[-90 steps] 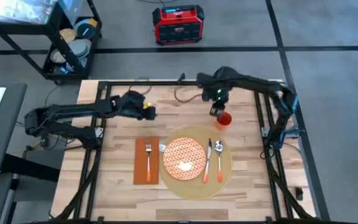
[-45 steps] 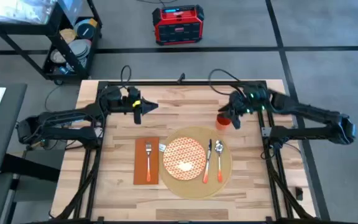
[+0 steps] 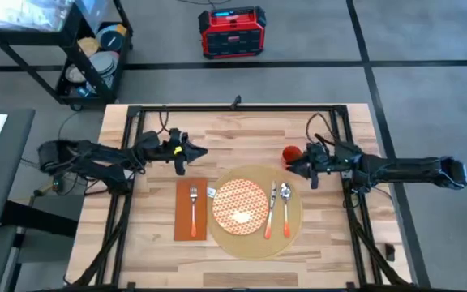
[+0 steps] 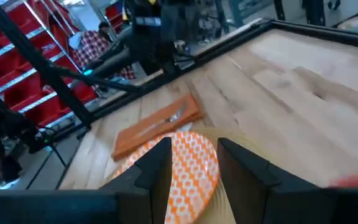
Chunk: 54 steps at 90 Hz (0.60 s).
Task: Set table place
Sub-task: Return to Home Position
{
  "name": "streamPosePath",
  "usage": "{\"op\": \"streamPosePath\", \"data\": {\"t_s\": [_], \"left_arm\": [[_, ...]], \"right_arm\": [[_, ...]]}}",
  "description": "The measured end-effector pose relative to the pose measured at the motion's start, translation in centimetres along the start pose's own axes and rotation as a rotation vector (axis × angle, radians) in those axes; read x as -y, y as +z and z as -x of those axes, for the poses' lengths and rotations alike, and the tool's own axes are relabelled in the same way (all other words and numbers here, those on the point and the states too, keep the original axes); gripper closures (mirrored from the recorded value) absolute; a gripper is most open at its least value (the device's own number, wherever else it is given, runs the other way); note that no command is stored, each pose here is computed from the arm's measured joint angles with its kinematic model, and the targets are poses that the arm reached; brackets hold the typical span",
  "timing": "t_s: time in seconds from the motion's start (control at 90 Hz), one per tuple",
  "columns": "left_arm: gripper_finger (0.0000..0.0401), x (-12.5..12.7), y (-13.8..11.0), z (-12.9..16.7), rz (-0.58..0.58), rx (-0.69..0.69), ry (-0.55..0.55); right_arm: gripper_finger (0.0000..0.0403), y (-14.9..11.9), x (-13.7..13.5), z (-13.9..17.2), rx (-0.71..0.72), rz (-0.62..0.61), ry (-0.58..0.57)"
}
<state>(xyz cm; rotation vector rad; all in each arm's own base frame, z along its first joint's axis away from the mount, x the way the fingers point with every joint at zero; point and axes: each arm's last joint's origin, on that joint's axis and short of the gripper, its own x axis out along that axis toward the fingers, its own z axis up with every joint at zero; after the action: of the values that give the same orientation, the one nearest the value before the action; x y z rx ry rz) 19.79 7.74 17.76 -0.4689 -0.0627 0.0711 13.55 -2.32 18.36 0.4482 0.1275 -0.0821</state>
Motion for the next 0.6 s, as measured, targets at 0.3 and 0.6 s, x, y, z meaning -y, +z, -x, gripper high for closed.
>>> {"op": "streamPosePath", "data": {"t_s": [0.3,0.6], "left_arm": [[0.0401,-0.1,-0.2,-0.2,-0.104,0.019,0.012],[0.0401,0.1,-1.5,3.1,-0.217,0.142,0.005]], "right_arm": [[0.0284,-0.7,0.0,2.7,0.091,0.02,-0.016],[0.0284,-1.7,0.0,4.4,0.076,0.044,-0.077]]}}
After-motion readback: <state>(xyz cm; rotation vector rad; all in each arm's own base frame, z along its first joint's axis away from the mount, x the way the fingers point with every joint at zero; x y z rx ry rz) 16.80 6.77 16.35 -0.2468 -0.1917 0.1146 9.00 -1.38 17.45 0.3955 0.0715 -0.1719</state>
